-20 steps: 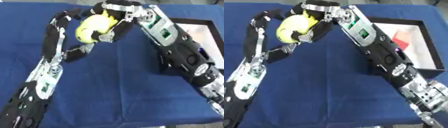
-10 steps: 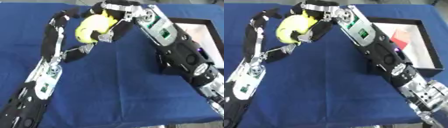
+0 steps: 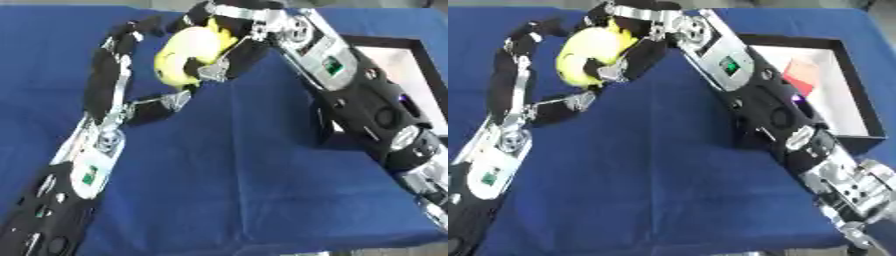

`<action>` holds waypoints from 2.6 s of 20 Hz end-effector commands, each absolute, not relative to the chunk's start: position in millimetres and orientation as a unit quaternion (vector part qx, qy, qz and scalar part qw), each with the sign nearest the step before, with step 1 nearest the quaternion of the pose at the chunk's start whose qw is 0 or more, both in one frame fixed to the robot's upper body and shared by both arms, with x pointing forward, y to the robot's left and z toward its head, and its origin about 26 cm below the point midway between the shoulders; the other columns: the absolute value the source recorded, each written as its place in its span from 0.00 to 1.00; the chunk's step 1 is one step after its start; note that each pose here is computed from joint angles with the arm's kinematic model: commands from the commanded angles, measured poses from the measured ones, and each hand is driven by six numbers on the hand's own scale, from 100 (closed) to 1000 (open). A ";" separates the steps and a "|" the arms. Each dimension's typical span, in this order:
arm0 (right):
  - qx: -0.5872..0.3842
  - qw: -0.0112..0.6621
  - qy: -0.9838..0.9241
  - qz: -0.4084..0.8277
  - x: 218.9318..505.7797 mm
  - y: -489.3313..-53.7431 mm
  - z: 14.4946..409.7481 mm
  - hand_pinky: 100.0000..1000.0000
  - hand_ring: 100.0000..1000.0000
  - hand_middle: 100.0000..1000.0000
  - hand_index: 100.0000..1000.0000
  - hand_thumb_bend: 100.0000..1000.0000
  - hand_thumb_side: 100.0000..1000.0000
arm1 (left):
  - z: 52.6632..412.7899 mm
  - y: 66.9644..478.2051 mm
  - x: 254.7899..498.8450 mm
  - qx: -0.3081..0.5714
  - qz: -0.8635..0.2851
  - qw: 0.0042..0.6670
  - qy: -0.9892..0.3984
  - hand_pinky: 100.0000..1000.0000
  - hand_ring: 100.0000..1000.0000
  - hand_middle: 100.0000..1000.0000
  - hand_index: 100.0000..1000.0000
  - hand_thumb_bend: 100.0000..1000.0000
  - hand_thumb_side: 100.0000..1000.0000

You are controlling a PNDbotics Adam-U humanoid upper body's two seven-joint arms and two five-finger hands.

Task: Pick up the objects with one hand, pass them to the other hand, and then place them into the box on the other side of the table.

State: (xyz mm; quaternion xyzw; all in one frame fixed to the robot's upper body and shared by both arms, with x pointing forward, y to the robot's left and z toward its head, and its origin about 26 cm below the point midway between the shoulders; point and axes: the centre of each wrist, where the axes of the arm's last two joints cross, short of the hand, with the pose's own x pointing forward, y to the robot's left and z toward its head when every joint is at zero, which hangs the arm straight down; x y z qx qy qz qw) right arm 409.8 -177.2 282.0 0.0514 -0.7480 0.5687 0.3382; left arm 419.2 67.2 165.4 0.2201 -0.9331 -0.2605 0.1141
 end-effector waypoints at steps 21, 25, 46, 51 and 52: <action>-0.037 0.376 -0.785 0.491 407.9 -253.9 302.9 0.82 0.96 0.48 0.55 0.00 0.00 | 157.4 80.4 424.1 0.235 -0.287 0.125 -0.920 0.79 0.69 0.58 0.84 0.51 0.39; -0.075 0.412 -0.787 0.453 403.7 -298.2 303.0 0.83 0.96 0.48 0.56 0.00 0.00 | 154.4 91.8 426.5 0.243 -0.296 0.120 -0.916 0.79 0.69 0.58 0.83 0.52 0.38; -0.259 0.516 -0.755 0.312 367.0 -457.7 263.0 0.84 0.97 0.49 0.57 0.00 0.00 | 157.0 104.1 429.3 0.246 -0.306 0.108 -0.913 0.79 0.69 0.58 0.82 0.53 0.39; -0.251 0.518 -0.740 0.347 365.9 -461.5 255.8 0.94 1.00 0.75 0.80 0.23 0.00 | 158.0 102.7 428.9 0.244 -0.304 0.107 -0.915 0.79 0.69 0.58 0.82 0.53 0.39; -0.249 0.512 -0.736 0.367 365.3 -461.3 256.1 0.99 1.00 0.93 0.97 0.33 0.00 | 157.8 102.9 428.9 0.244 -0.304 0.107 -0.914 0.79 0.69 0.58 0.82 0.53 0.39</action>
